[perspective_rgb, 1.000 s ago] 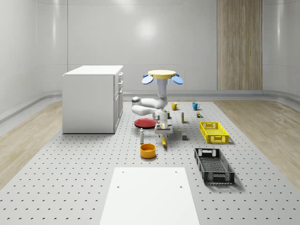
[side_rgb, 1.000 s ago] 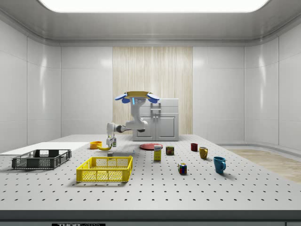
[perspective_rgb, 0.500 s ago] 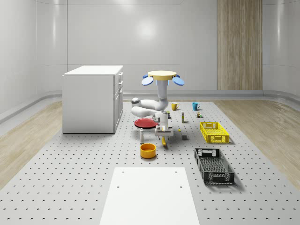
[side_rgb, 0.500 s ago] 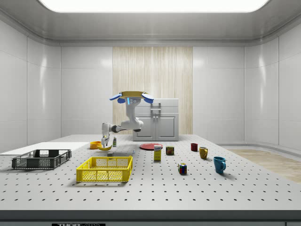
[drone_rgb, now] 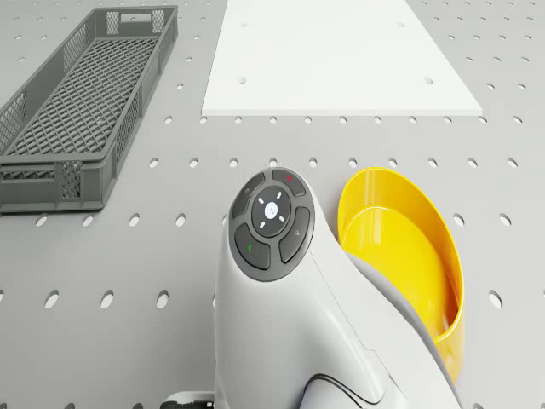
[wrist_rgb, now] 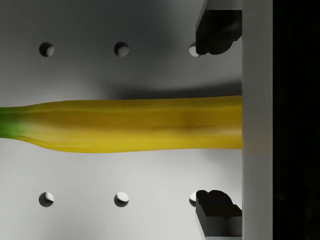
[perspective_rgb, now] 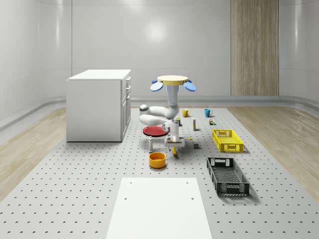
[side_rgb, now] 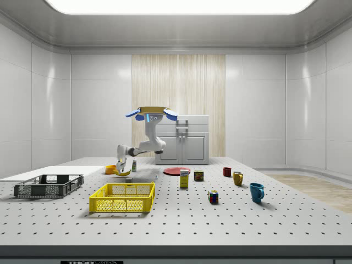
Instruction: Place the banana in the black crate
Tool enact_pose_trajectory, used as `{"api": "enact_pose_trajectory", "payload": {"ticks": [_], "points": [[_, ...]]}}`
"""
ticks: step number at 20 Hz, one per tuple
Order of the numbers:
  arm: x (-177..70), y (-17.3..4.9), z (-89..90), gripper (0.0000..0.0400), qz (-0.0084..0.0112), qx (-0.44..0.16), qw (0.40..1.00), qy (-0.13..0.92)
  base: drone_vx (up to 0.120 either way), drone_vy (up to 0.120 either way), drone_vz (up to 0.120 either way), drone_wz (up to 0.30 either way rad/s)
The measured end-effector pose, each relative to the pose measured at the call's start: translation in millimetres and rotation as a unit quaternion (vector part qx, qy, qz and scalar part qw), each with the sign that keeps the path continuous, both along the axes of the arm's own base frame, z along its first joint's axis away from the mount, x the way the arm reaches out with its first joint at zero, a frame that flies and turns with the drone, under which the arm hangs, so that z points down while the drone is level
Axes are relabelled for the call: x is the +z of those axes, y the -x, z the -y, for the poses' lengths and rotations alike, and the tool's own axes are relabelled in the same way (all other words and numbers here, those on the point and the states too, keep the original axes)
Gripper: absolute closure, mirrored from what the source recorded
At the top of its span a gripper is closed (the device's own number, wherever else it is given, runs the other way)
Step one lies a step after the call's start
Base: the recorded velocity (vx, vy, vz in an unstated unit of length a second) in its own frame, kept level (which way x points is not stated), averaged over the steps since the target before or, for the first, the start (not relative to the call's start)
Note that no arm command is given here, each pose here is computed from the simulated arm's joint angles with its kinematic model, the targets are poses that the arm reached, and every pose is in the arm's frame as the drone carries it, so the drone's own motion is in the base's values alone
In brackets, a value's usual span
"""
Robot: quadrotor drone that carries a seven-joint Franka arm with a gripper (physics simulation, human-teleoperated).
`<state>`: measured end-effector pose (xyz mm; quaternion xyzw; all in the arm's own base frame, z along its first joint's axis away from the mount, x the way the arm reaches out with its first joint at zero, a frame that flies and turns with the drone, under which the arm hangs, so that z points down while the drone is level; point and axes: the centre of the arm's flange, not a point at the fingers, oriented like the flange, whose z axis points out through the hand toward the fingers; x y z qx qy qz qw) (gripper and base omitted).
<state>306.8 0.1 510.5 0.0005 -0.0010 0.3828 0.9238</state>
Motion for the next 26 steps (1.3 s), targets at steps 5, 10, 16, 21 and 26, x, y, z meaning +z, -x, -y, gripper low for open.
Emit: {"api": "enact_pose_trajectory", "payload": {"ticks": [5, 10, 16, 21, 26], "points": [[12.7, 0.0, 0.0, 0.0, 0.0, 0.0, 1.0, 0.0, 0.0, 0.0, 0.0, 0.0], [18.1, 0.0, -3.8, 0.0, 0.0, 0.0, 1.0, 0.0, 0.0, 0.0, 0.0, 0.0], [22.7, 0.0, -5.4, 0.0085, 0.0, 0.0, 1.0, 0.0, 0.0, 0.0, 0.0, 0.0], [23.8, 0.0, -5.8, 0.0202, 0.0, 0.0, 1.0, 0.0, 0.0, 0.0, 0.0, 0.0], [21.8, -0.1, -6.1, 0.021, -0.0006, -0.008, 1.0, 0.002, 0.0, 0.0, 0.0, 0.0]]}}
